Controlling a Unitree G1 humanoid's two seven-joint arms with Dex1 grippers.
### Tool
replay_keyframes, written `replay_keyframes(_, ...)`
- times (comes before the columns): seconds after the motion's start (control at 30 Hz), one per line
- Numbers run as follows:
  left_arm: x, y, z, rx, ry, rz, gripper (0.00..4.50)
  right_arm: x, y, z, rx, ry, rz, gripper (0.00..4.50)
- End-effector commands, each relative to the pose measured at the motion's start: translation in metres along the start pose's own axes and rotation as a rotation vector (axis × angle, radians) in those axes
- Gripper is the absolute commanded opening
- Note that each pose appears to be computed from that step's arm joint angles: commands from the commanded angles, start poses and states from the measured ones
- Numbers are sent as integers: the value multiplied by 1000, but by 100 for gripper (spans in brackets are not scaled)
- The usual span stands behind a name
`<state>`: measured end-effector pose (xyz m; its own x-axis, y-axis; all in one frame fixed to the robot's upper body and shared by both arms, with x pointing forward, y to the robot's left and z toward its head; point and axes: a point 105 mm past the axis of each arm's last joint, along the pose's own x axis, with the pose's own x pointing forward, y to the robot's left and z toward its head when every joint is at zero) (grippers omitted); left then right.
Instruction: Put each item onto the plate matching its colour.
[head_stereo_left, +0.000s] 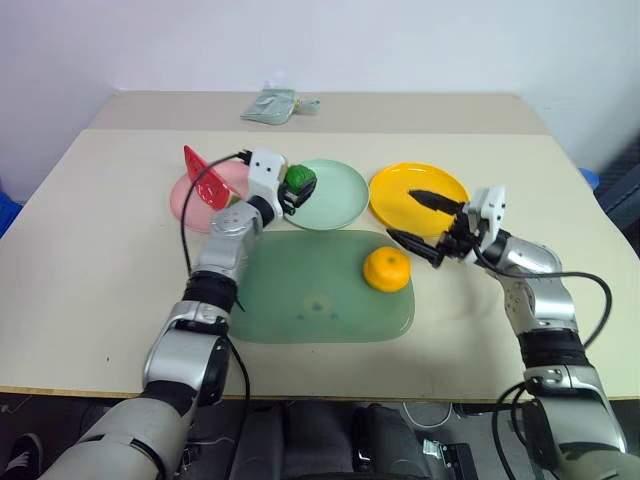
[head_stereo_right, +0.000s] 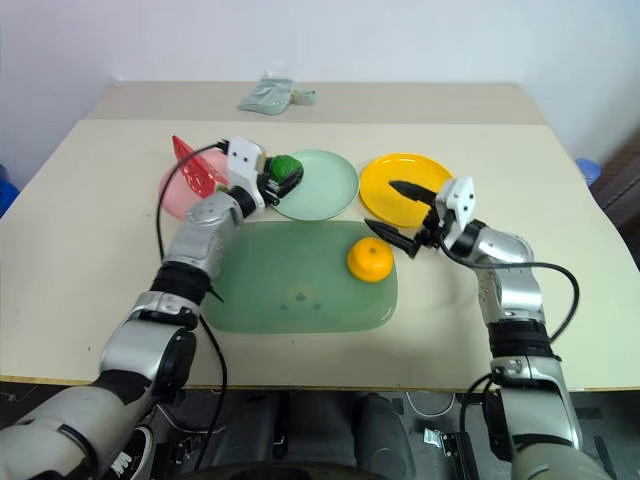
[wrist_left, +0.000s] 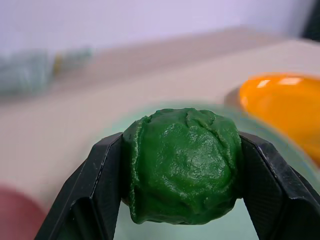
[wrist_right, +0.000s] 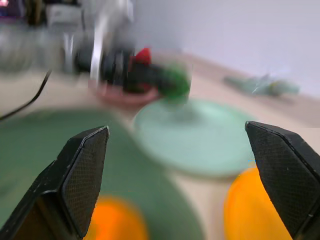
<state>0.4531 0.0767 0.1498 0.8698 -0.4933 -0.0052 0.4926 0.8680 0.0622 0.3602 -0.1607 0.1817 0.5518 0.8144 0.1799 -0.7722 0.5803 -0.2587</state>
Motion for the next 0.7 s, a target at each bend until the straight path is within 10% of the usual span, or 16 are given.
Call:
replay_keyframes(0.03,11,-3,28,44,-71,-5,264,-1,-4,4,-17,-15,-31,450)
replay_keyframes(0.17,16,-12,26,48,-58,-59,264,-1,1,0,-33,5,-14,450)
replay_keyframes(0.3,17,-9,29,84,-61,-50,444,-3,0,1,-33,6,-20,450)
replay_keyframes(0.7,-56,-51,71,169,-276,-553,444,-18,28,-6,26,122,155,450)
